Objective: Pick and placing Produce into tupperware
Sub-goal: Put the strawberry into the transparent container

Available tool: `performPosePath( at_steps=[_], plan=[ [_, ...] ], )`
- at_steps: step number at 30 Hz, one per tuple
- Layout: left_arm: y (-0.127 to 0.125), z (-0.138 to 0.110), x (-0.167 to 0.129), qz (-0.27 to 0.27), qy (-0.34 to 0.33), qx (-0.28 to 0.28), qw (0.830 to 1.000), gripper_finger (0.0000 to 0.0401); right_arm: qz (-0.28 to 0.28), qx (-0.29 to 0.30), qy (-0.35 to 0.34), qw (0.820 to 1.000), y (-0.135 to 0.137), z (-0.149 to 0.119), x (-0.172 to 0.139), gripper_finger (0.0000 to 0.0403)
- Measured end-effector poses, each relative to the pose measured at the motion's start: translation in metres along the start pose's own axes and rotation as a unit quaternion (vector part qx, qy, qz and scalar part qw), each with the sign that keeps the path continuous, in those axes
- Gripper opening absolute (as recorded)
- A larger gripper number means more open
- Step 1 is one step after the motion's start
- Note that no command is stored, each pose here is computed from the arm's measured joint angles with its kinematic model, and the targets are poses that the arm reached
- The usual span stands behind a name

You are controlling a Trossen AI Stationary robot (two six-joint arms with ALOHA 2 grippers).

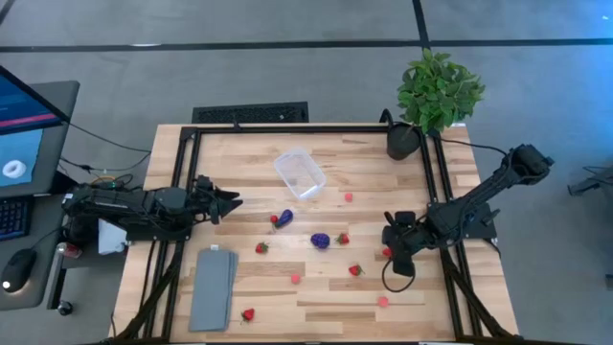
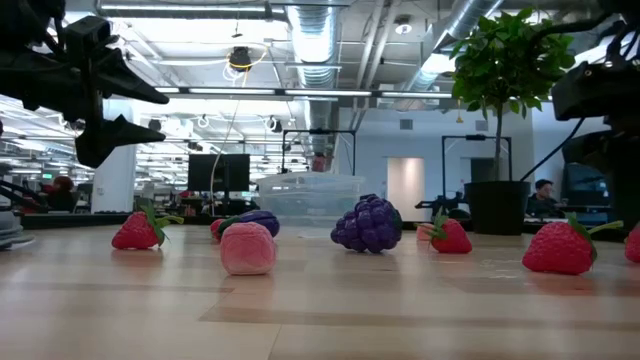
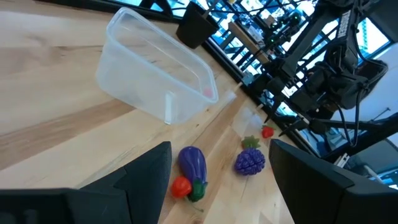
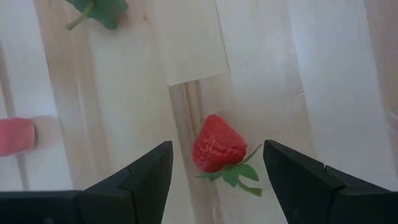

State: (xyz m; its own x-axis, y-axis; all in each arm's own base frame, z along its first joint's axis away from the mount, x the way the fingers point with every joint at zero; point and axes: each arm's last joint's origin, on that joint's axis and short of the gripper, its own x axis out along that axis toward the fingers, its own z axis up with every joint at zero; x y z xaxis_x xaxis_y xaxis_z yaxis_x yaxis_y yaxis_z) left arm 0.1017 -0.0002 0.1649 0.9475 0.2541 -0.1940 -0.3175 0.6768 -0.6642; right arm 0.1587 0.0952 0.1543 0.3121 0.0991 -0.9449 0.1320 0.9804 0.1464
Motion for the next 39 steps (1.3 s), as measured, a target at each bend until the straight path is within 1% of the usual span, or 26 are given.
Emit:
performPosePath(
  at_steps=[5, 20, 39],
  plan=[
    [0.001, 0.0, 0.0, 0.006, 0.0, 0.002, 1.0, 0.0261, -0.005, -0.01, 0.005, 1.0, 0.0, 0.0, 0.002, 0.0276],
    [0.001, 0.0, 0.0, 0.011, -0.001, 0.003, 1.0, 0.0261, -0.032, -0.009, 0.039, 0.999, 0.0, 0.001, 0.023, 0.0276],
    [0.001, 0.0, 0.0, 0.012, -0.001, 0.005, 1.0, 0.0261, -0.032, -0.003, 0.039, 0.999, 0.0, 0.002, 0.025, 0.0276]
  ],
)
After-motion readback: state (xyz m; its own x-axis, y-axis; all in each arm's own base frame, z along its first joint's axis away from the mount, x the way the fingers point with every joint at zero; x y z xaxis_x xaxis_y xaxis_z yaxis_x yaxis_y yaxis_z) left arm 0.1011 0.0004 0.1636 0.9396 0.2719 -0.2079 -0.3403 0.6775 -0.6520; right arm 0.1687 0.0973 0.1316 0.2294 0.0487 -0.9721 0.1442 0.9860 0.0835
